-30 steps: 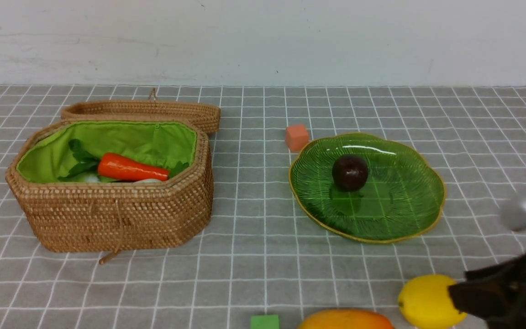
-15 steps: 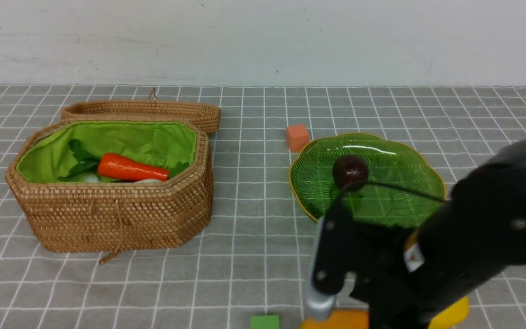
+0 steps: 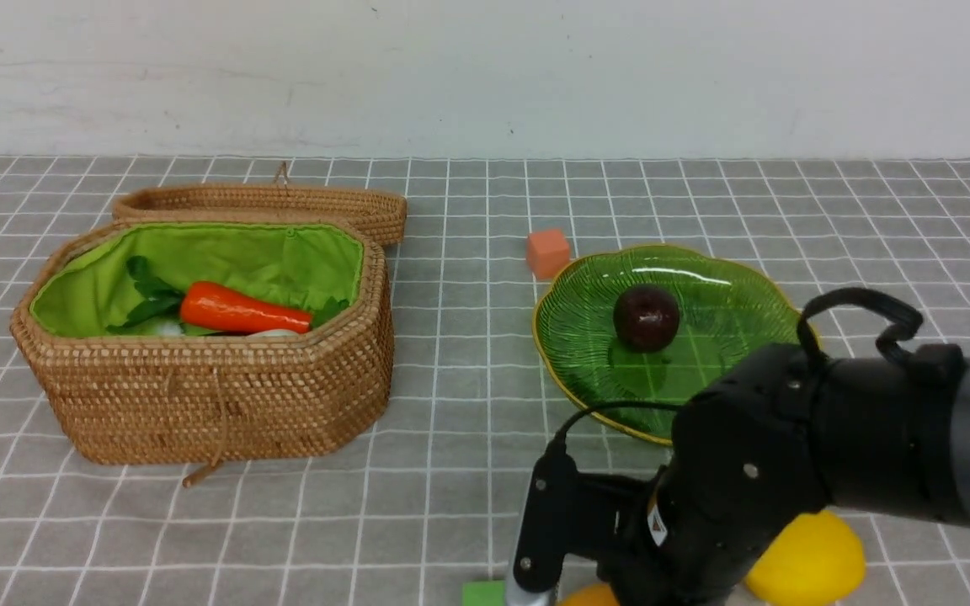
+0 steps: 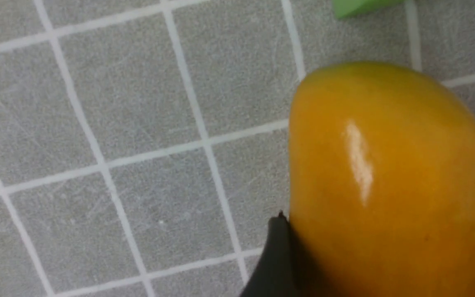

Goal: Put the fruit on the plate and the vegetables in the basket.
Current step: Use the right arm to grab a mango and put it into the right plate

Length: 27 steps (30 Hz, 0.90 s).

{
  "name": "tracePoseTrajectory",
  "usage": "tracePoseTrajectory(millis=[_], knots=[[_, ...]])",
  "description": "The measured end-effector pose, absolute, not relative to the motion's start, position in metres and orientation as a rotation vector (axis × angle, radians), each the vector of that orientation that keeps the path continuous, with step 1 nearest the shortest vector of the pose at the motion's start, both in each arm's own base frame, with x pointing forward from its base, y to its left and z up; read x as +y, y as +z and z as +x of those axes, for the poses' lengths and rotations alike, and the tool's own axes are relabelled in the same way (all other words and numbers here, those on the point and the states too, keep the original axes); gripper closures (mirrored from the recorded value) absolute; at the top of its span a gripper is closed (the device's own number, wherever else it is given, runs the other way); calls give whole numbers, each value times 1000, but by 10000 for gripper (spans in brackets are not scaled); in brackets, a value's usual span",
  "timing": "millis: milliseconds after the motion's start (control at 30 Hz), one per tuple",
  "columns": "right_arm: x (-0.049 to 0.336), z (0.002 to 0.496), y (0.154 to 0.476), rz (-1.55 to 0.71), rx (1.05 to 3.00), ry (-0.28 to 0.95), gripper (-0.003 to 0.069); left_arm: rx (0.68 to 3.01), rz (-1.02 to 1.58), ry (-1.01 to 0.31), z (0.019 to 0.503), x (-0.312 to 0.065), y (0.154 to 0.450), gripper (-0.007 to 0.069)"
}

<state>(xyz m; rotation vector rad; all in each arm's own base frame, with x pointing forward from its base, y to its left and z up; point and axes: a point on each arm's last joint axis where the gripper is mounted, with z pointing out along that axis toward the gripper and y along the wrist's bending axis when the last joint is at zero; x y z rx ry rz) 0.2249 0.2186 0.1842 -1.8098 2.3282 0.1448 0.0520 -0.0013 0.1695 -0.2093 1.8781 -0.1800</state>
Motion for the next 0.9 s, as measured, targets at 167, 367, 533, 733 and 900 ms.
tracePoseTrajectory(millis=[167, 367, 533, 733, 900], knots=[[219, 236, 199, -1749, 2377, 201, 69, 1878, -209, -180, 52, -1, 170, 523], [203, 285, 241, -1390, 2436, 346, 69, 1878, -209, -179, 52, -1, 170, 522], [163, 338, 274, -944, 2387, 350, 69, 1878, -209, -179, 52, -1, 170, 522], [117, 383, 264, -638, 2339, 252, 69, 1878, -208, -178, 52, -1, 170, 512], [122, 391, 242, -641, 2376, 255, 69, 1878, -208, -178, 52, -1, 170, 509]])
